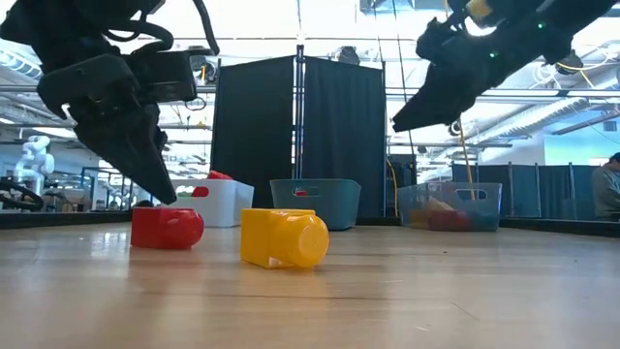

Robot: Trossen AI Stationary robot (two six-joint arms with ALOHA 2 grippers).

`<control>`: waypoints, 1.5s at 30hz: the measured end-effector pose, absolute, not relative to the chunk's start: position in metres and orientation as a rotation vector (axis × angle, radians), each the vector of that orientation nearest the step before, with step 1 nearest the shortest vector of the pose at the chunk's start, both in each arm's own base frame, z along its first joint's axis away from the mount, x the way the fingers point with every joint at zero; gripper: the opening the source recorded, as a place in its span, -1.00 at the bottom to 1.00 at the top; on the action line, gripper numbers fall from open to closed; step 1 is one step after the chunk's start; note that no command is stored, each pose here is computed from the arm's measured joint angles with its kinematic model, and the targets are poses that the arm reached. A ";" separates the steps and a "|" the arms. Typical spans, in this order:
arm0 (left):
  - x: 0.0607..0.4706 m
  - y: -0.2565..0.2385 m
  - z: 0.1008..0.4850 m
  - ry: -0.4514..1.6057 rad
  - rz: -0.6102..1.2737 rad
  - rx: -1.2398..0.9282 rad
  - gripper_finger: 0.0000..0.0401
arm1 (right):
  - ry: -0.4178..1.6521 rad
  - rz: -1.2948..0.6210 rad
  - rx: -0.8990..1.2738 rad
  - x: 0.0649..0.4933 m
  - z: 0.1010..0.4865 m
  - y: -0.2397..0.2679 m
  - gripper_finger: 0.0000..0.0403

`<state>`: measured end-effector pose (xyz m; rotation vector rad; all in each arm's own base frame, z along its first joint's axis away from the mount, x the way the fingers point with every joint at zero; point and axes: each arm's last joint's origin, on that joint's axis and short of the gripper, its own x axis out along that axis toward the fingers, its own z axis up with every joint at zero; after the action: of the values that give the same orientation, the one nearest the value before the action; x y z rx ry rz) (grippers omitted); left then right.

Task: Sort blocks by size
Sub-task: Put the 1 stud yellow game piece into the black bin

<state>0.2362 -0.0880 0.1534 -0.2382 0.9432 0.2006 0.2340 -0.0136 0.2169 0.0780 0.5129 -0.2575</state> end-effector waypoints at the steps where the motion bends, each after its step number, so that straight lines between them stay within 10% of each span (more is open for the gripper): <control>1: 0.236 -0.088 0.154 0.940 0.200 -0.240 -0.20 | 0.520 -0.206 0.067 0.237 0.214 -0.007 -0.04; 12: 0.250 -0.092 0.165 0.763 0.122 -0.158 -0.20 | 0.379 0.256 0.032 0.277 0.187 0.047 -0.04; 32: 0.276 -0.123 0.137 0.628 -0.186 0.018 -0.20 | 0.392 0.324 0.083 0.303 0.124 0.097 0.05; 45: 0.282 -0.132 0.124 0.573 -0.229 0.134 -0.20 | 0.393 0.374 -0.058 0.339 0.111 0.115 0.48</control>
<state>0.2817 -0.1320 0.1240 0.1336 0.5734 -0.2294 0.3392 0.1152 0.1114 -0.0578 0.3930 0.3736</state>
